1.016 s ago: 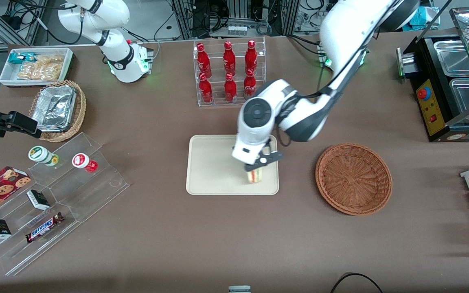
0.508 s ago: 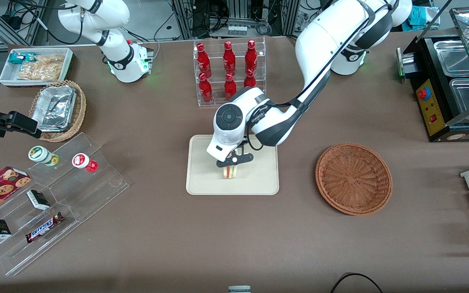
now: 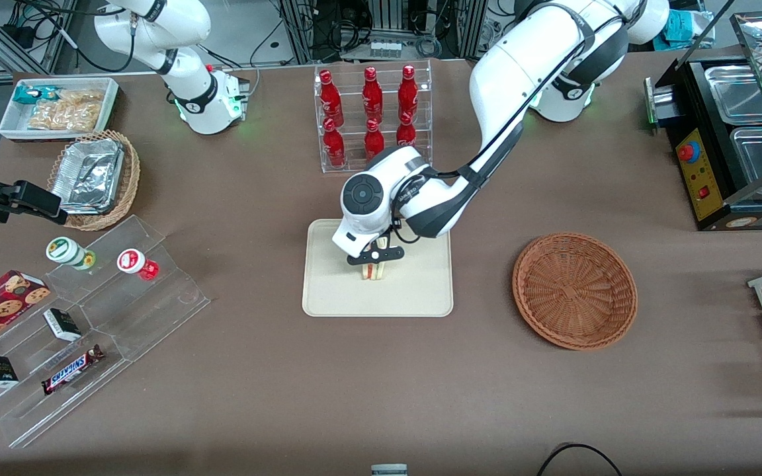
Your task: Place sandwich from basket to tray
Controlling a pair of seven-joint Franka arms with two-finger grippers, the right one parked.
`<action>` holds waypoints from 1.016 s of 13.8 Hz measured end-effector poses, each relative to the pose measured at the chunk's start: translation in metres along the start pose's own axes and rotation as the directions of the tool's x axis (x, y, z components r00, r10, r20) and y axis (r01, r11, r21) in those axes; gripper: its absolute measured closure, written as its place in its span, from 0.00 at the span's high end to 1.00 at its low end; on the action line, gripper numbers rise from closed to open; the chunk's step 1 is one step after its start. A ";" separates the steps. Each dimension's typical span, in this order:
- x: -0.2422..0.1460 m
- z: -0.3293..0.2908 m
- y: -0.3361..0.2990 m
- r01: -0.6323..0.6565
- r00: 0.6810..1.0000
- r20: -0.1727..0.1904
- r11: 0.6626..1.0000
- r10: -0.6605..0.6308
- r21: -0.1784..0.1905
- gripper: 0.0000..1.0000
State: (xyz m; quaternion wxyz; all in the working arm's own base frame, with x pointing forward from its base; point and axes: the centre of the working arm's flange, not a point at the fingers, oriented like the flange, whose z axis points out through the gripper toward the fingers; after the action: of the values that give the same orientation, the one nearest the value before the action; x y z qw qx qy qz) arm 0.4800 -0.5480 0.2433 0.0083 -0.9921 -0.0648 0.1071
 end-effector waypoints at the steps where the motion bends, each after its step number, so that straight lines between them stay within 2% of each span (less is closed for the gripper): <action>1: 0.002 0.002 -0.001 0.006 1.000 0.000 1.000 -0.006 0.001 0.17; 2: 0.002 0.002 -0.001 0.012 1.000 -0.001 1.000 -0.012 0.000 0.25; 5: 0.004 -0.006 0.001 0.025 1.000 -0.011 1.000 -0.025 -0.014 0.56; 9: 0.001 -0.060 0.001 0.023 0.997 -0.067 0.998 -0.027 -0.059 0.96; 10: -0.001 -0.078 -0.004 0.029 0.996 -0.080 0.998 -0.033 -0.049 1.00; 14: 0.018 -0.151 -0.050 0.109 0.982 -0.155 0.994 -0.111 -0.020 1.00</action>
State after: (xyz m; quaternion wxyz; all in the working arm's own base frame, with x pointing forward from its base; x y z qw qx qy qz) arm 0.5231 -0.4965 0.3885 0.0138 -0.9924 -0.1193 0.0284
